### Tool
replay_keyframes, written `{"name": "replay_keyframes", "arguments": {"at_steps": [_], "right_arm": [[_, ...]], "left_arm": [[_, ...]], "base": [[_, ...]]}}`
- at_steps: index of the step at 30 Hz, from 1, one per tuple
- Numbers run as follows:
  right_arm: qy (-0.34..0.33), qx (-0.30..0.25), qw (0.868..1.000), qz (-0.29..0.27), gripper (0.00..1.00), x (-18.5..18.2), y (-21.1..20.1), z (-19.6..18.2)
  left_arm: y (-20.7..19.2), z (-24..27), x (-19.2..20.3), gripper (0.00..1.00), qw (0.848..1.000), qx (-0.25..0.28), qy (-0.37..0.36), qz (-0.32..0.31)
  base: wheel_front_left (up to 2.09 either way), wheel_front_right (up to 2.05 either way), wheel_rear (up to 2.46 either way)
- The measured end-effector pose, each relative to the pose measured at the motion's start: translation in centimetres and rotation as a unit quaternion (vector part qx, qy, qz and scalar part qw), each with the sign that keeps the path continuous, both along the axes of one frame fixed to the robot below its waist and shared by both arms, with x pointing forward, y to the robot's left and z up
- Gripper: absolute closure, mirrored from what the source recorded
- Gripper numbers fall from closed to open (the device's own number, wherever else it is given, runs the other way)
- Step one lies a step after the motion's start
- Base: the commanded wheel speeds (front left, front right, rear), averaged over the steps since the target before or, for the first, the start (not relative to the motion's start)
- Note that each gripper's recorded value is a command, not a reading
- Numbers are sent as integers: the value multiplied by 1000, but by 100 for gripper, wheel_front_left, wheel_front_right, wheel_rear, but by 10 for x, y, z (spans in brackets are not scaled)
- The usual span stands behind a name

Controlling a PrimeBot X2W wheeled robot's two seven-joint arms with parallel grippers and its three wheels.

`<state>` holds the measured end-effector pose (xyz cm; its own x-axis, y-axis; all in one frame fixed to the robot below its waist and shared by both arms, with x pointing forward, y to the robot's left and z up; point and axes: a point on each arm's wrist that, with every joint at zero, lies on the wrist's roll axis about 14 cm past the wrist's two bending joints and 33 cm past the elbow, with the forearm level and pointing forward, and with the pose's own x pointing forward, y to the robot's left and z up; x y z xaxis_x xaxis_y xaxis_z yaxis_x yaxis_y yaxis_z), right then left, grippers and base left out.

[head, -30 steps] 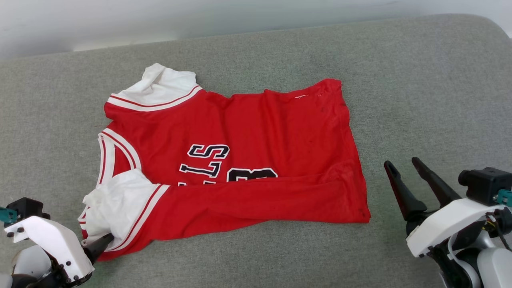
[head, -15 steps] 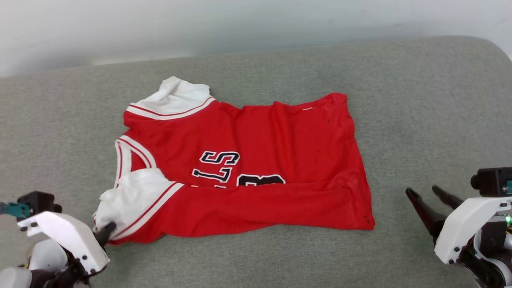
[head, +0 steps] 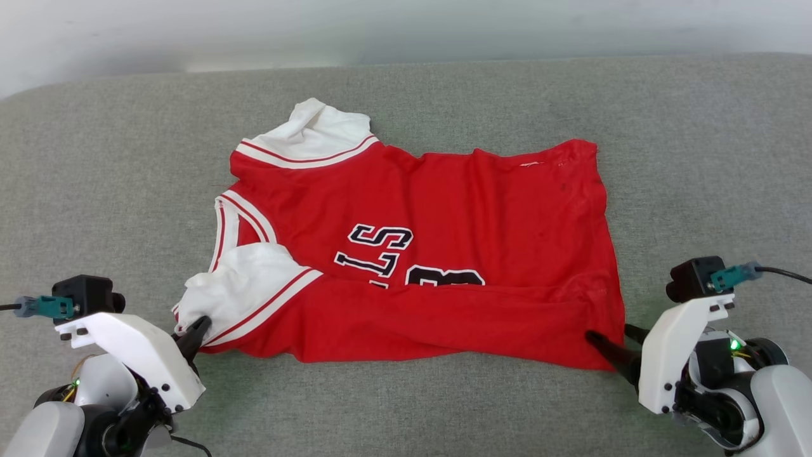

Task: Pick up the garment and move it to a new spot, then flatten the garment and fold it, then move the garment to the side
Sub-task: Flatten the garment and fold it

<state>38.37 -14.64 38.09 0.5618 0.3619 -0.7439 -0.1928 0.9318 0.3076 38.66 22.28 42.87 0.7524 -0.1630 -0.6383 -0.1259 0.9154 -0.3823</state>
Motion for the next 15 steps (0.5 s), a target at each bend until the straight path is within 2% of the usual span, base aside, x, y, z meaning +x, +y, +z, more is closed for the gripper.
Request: {"name": "replay_keyframes", "arguments": {"at_steps": [3, 4, 5, 6, 7, 15], "right_arm": [[19, 9, 1000, 10, 0, 1, 10, -8], [25, 9, 1000, 14, 7, 1, 12, -10], [30, 7, 999, 20, 58, 1, 14, -12], [32, 9, 999, 22, 58, 1, 16, -13], [33, 12, 999, 22, 100, 1, 17, -13], [5, 18, 1000, 24, 100, 2, 21, 2]], "left_arm": [[0, -3, 0, 100, 1000, -1, 4, 2], [1, -4, -1, 100, 1000, -1, 6, 3], [1, -6, -1, 100, 1000, -2, 6, 6], [2, -6, -1, 100, 1000, -3, 7, 6], [2, -7, -2, 100, 1000, -3, 7, 6], [9, -1, -9, 100, 1000, -12, -5, 24]], "base": [[0, 0, 0], [0, 0, 0], [0, 0, 0], [0, 0, 0], [0, 0, 0], [0, 0, 0]]}}
